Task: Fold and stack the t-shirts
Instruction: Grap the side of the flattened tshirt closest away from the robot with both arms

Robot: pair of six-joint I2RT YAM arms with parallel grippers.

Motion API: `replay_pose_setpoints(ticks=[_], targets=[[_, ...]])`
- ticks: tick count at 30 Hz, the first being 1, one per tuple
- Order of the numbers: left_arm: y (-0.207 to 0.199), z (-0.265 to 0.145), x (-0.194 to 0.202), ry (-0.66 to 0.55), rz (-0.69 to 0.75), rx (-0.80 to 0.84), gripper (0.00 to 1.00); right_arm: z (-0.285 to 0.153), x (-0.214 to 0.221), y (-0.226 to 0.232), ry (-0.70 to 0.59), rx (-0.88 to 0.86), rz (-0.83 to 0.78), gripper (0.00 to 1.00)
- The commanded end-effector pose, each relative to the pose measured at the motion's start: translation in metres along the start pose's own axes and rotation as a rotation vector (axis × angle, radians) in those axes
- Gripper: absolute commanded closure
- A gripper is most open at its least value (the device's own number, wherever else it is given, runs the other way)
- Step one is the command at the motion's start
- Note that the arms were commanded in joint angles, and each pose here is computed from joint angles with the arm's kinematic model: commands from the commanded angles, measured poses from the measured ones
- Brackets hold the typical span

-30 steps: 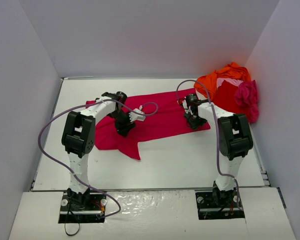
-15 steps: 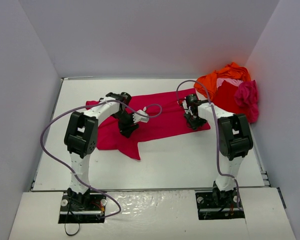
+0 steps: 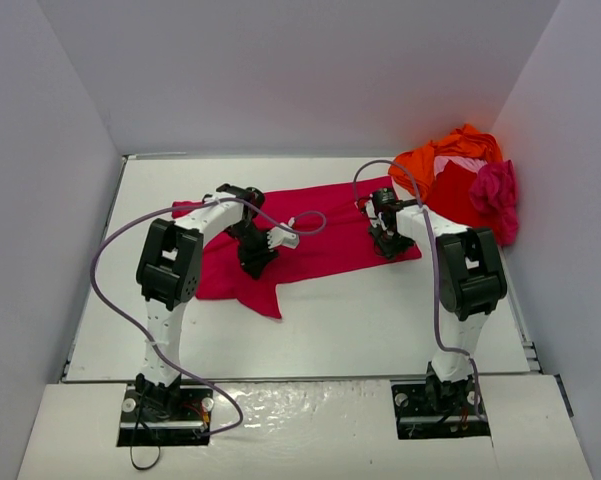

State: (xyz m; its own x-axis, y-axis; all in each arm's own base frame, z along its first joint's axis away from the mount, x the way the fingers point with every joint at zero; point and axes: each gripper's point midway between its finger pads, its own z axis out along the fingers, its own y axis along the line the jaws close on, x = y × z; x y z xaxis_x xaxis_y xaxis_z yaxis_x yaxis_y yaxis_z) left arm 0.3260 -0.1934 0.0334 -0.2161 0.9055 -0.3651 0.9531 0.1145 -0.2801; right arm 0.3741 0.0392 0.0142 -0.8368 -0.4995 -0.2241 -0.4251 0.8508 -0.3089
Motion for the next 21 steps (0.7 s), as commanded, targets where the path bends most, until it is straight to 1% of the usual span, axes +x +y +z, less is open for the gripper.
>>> replay_pose_setpoints(ticks=[1, 5, 7, 10, 16, 19, 21], targets=[[-0.010, -0.005, -0.007, -0.029, 0.019, 0.037, 1.00, -0.007, -0.004, -0.005, -0.017, 0.017, -0.001, 0.65], [-0.016, -0.016, -0.010, -0.053, 0.018, -0.010, 1.00, -0.008, -0.005, -0.006, -0.020, 0.019, 0.000, 0.65], [-0.015, -0.031, -0.017, -0.085, 0.041, -0.081, 1.00, -0.009, -0.006, -0.005, -0.024, 0.017, 0.001, 0.65], [-0.022, -0.042, -0.016, -0.095, 0.034, -0.119, 1.00, -0.016, -0.010, -0.006, -0.046, 0.018, 0.007, 0.64], [-0.029, -0.058, -0.018, -0.115, 0.036, -0.180, 1.00, -0.037, -0.019, -0.010, -0.102, 0.023, 0.010, 0.60], [-0.031, -0.065, -0.016, -0.104, 0.037, -0.203, 1.00, -0.046, -0.017, -0.012, -0.100, 0.043, -0.056, 0.51], [-0.033, -0.071, -0.015, -0.097, 0.037, -0.219, 1.00, -0.052, -0.011, -0.011, -0.077, 0.077, -0.140, 0.50]])
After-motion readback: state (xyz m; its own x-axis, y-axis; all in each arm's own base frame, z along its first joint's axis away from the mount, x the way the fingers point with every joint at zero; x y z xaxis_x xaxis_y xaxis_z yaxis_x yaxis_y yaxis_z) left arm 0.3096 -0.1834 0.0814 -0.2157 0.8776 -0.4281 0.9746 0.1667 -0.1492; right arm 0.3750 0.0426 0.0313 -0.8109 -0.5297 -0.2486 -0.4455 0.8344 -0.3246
